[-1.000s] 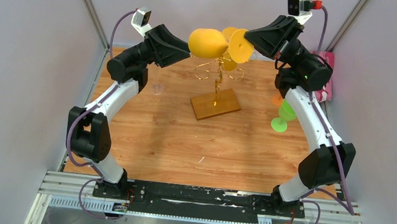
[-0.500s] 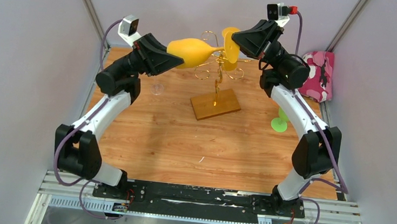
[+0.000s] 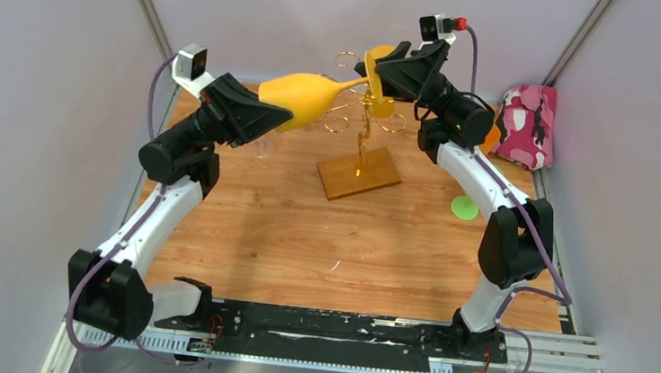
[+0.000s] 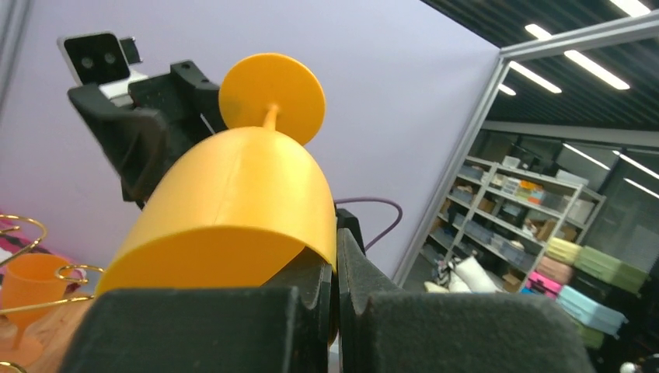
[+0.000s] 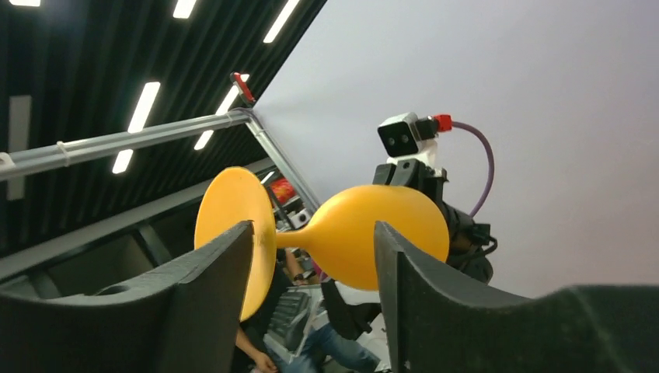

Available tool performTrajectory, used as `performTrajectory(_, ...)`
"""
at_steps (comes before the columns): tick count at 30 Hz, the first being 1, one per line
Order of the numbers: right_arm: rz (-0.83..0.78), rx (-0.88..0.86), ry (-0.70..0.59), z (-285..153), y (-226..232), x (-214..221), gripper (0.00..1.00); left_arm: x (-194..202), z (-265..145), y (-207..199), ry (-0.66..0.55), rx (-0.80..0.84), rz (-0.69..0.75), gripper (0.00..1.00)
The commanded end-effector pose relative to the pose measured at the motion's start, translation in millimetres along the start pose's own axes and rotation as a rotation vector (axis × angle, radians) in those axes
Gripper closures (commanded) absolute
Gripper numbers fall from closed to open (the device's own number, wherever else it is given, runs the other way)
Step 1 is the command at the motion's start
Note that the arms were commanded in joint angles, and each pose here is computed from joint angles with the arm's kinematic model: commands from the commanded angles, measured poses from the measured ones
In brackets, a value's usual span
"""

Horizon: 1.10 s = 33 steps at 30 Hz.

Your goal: Take the wine glass off the wine glass rack

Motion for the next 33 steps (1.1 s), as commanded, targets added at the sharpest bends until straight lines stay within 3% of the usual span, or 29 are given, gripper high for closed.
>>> performTrajectory(1,-0.066,0.007,0.05,-6,-1,7,0.29,-13,-1,-28,-0.064,-0.064,0.162,1.0)
performTrajectory(5,-0.122,0.018,0.027,-14,15,-1,0.06,-24,0,-61,-0.079,-0.206,0.324,1.0)
performTrajectory(6,-0.136,0.03,0.018,-19,18,-3,0.04,-26,-4,-58,-0.077,-0.327,0.321,1.0)
performTrajectory(9,-0.171,0.083,-0.037,-40,27,-13,0.02,-46,-14,-81,-0.121,-0.652,0.482,1.0)
performTrajectory(14,-0.266,0.184,-0.119,-74,54,-28,0.06,-84,-65,-86,-0.172,-1.375,0.574,1.0)
performTrajectory(19,-0.313,0.343,-0.095,-87,60,-31,0.09,-101,-115,-56,-0.056,-1.926,0.595,1.0)
performTrajectory(23,-0.373,0.477,-0.069,-96,58,-26,0.11,-92,-138,-4,0.177,-2.116,0.504,1.0)
performTrajectory(26,-0.395,0.557,-0.052,-102,58,-23,0.08,-77,-150,34,0.303,-2.135,0.401,1.0)
performTrajectory(33,-0.491,0.703,-0.037,-115,60,-25,0.0,-70,-181,110,0.42,-2.164,0.199,1.0)
Point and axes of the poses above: each gripper's point midway between its finger pads, its own z axis out along the fingers, its own y axis along the line the jaws close on, x = y × z, the point moved 7 cm from there along -z, back along the fingers, and after that the axes turned 2 degrees about -z, right-handed, at the moved point
